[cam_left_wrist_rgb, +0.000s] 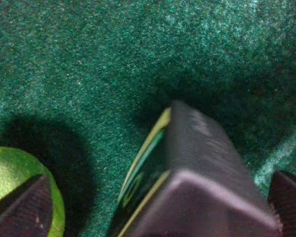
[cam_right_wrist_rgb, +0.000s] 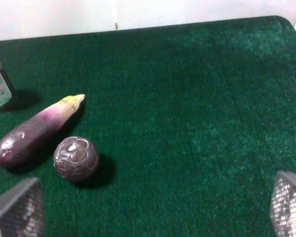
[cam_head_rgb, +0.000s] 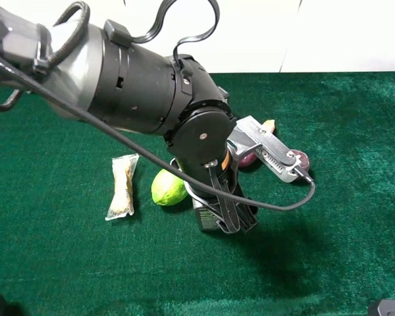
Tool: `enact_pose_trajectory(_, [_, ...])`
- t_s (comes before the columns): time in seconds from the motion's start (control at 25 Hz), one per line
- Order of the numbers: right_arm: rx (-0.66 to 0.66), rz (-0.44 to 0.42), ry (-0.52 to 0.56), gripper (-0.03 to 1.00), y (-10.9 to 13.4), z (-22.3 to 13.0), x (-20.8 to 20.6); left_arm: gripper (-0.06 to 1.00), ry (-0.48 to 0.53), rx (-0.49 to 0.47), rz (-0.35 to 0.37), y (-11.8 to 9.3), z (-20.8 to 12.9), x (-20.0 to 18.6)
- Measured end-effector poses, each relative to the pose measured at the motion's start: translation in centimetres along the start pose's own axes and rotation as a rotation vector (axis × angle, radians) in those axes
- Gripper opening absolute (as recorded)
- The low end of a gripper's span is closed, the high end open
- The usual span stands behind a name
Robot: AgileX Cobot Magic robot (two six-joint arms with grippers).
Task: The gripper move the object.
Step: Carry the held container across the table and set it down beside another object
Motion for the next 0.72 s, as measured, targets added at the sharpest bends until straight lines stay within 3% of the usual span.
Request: enact_pose_trajectory(0.72, [0.000,0.000,0.000,0.70,0.0,0.0,0.0,0.90,-0.035,-0.010,0.002,0.3,1.1,-3.8])
Point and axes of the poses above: a point on each arm's last joint axis where the gripper is mounted, x pointing out along that axis toward the gripper, y along the wrist's bending axis when the last joint is at zero, z = x × y, the point moved 10 cm from there along x, pointing out along that axis toward the gripper, and after that the axes turned 8 degrees about -x, right-handed, at the moved point
